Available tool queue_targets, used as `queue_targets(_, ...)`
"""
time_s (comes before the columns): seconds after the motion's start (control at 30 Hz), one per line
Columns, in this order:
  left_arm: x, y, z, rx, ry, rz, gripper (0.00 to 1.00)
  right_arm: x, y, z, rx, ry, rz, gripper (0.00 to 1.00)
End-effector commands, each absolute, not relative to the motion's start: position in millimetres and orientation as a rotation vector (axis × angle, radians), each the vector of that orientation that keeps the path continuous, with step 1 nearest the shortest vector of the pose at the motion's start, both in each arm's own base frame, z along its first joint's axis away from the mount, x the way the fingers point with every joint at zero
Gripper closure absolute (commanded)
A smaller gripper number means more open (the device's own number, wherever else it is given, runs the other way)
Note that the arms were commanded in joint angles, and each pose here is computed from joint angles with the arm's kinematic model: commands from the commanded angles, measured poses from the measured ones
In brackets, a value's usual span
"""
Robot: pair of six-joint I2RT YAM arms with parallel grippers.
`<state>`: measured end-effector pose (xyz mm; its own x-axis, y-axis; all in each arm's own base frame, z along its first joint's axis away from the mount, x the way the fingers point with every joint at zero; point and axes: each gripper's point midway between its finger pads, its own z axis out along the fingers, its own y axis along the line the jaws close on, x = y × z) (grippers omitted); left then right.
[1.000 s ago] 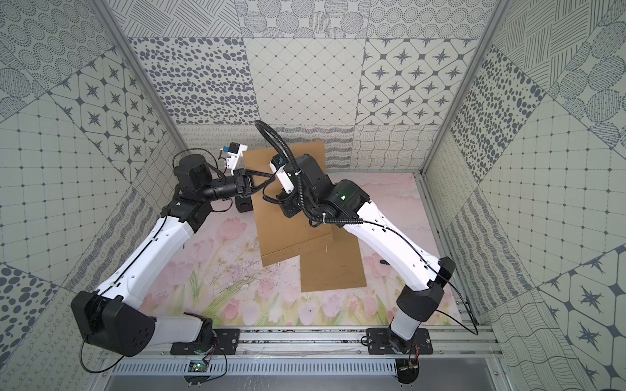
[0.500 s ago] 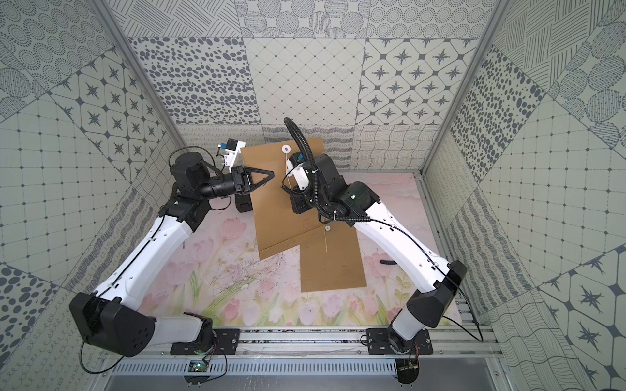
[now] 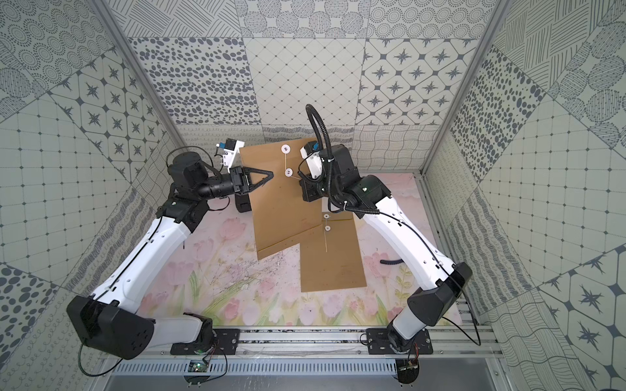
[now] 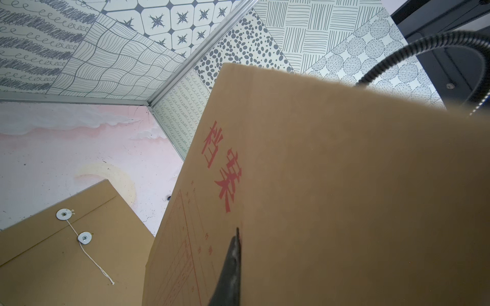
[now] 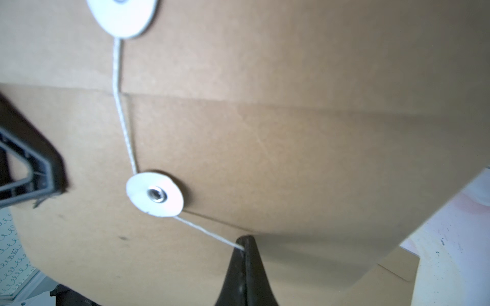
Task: Close the mouth of the file bag
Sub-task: Place the file bag at the center of the board.
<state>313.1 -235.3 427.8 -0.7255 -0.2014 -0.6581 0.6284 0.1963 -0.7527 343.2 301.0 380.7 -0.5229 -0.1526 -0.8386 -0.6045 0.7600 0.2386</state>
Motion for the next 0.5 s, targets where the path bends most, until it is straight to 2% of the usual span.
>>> queue_targets(0.0,307,-230,445,0.489,1.736,-1.548,1.00,344,298,381,-0.583,2.074,0.638,0.96)
queue_targets(0.07,311,-225,444,0.476,1.741,-1.528,1.00,342,290,379,-0.568,2.079,0.641,0.86)
queue_targets(0.13,315,-220,441,0.457,1.751,-1.520,1.00,340,278,377,-0.537,2.091,0.668,0.69)
queue_targets(0.23,318,-219,427,0.427,1.786,-1.531,1.00,335,257,374,-0.484,2.104,0.724,0.53)
queue_targets(0.33,315,-218,396,0.382,1.860,-1.547,1.00,336,232,367,-0.392,2.116,0.744,0.43)
queue_targets(0.47,304,-212,343,0.320,2.022,-1.523,1.00,341,210,354,-0.302,2.140,0.728,0.39)
